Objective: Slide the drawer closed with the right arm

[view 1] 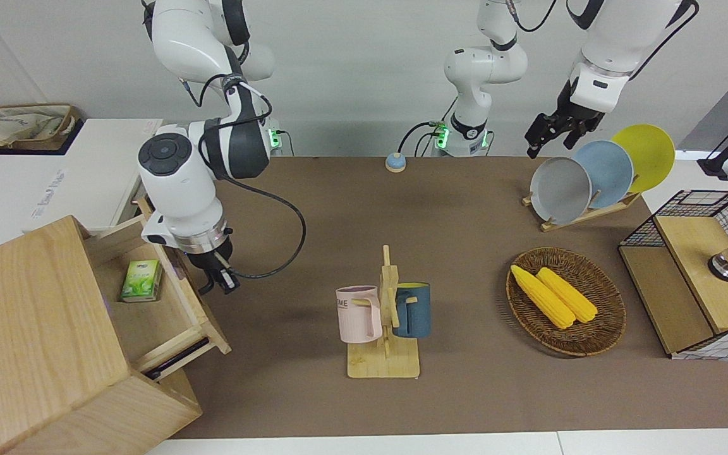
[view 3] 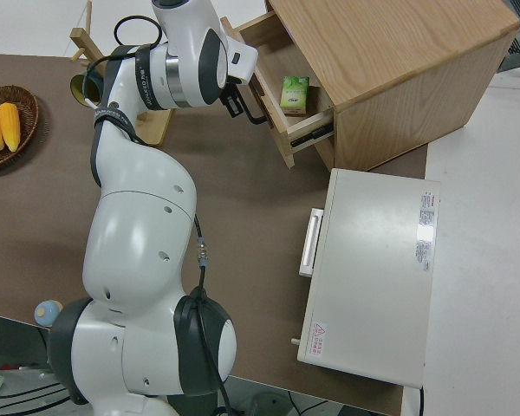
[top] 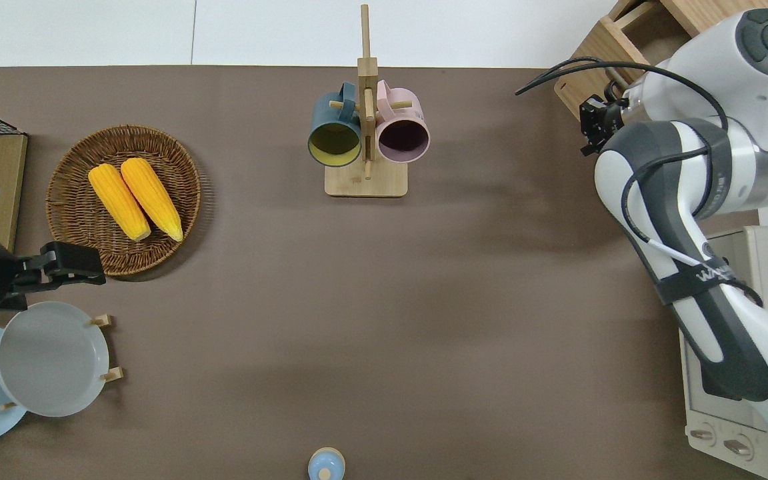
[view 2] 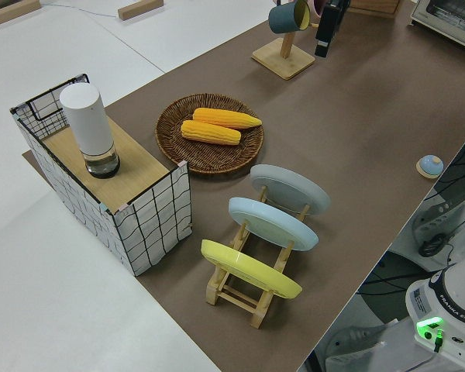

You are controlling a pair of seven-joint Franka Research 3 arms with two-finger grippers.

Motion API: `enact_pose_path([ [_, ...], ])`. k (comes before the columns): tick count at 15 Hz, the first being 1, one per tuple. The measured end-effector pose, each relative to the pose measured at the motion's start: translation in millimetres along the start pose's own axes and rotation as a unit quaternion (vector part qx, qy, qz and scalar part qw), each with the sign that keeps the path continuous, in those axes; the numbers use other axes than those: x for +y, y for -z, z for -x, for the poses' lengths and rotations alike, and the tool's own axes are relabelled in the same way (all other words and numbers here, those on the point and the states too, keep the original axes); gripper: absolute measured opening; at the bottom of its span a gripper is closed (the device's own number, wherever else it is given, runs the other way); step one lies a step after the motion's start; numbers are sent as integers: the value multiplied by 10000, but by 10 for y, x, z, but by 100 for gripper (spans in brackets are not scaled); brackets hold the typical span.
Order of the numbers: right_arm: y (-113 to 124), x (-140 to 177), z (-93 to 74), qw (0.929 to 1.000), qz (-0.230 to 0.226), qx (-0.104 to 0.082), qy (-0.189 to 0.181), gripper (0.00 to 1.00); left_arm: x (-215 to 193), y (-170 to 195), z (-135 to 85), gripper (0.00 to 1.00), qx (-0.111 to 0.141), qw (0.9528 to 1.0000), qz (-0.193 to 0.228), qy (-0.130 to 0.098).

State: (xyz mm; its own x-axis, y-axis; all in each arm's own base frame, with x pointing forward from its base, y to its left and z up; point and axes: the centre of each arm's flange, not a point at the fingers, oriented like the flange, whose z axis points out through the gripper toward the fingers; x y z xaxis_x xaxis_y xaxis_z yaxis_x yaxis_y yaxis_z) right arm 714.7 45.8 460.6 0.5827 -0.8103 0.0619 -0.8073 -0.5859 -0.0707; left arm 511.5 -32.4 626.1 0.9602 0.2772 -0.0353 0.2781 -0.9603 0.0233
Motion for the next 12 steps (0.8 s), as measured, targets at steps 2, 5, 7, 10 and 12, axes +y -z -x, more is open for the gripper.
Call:
enact_pose_path([
  [2,34,67,-128,10000,-28,28,10,1,0,0,0,100,0,10000,0,0],
  [5,71,166,-315,10000,-61,67,18,1,0,0,0,100,0,10000,0,0],
  [7,82,227,-430,9999,-76,87,6,1,0,0,0,100,0,10000,0,0],
  [10,74,331,-590,9999,-72,99,47,1,0,0,0,100,0,10000,0,0],
  [12,68,394,-675,9999,-66,102,48,1,0,0,0,100,0,10000,0,0],
])
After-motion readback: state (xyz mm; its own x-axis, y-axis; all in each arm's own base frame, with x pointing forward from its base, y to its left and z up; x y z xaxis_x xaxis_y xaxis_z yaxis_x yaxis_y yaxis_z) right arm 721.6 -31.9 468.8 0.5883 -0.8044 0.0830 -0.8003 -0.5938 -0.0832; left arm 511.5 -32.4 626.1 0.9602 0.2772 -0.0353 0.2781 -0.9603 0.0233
